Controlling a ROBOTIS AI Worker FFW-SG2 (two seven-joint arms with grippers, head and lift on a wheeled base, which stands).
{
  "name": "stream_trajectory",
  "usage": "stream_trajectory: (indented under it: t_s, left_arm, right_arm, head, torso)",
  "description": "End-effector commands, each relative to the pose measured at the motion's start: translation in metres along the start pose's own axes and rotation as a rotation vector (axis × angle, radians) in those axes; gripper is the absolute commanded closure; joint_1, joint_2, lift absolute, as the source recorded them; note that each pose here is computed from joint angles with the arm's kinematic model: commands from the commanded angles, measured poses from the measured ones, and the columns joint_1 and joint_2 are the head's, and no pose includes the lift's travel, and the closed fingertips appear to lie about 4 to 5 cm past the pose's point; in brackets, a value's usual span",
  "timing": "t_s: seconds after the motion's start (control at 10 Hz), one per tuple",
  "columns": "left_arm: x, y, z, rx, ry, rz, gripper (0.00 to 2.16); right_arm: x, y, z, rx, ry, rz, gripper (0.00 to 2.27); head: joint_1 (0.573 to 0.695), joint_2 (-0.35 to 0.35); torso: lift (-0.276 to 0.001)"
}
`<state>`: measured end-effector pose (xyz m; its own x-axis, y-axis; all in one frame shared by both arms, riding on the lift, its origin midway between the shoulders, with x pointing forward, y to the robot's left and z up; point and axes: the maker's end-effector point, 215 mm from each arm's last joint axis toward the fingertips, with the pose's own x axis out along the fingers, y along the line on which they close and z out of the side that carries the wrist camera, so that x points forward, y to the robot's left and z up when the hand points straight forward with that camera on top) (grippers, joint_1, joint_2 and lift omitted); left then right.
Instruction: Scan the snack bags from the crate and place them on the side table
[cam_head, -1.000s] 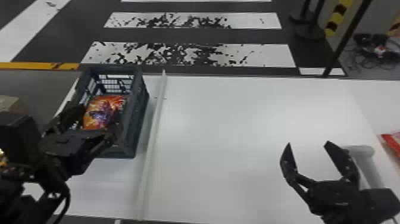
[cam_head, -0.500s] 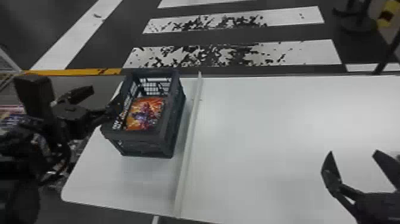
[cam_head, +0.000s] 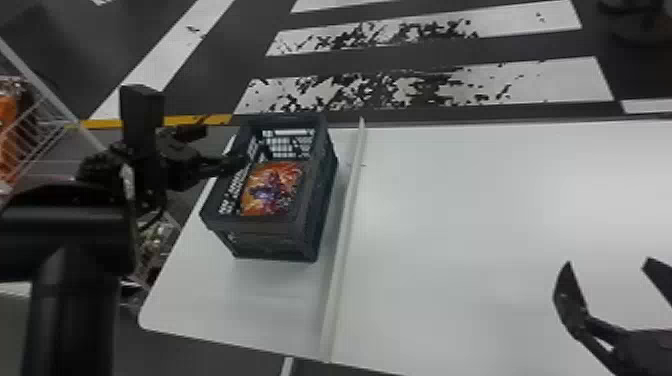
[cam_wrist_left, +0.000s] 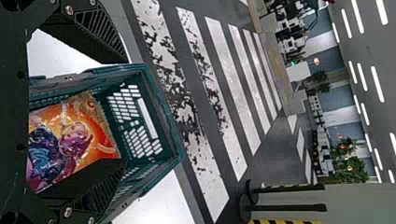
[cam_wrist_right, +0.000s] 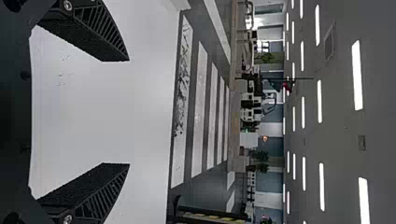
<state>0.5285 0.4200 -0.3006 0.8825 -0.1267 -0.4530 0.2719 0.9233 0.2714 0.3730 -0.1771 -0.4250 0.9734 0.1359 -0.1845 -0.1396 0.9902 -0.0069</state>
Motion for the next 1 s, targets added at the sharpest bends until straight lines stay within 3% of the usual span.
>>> stream_trajectory:
  t_s: [0.0,0.4,0.9]
  left_arm:
    - [0.012,0.007,-0.009,0.018,0.043,-0.001,0.12]
    - [0.066,-0.025,-0.015,0.092,0.141,-0.158,0.02]
    - [0.108,-0.057,-0.064,0.181,0.353,-0.294,0.02]
  right_arm:
    - [0.001,0.007,-0.003,-0.002,0.013,0.012,0.07]
    - [-0.007,-0.003,-0.008,-0.010,0.022,-0.006,0.07]
    - [-0.018,-0.023,-0.005,-0.024,0.016,-0.029,0.07]
  head:
    - [0.695,0.287]
    - [0.695,0.274]
    - [0.695,0.214]
  torso:
    - [-0.094]
    - [-0.094]
    - [-0.094]
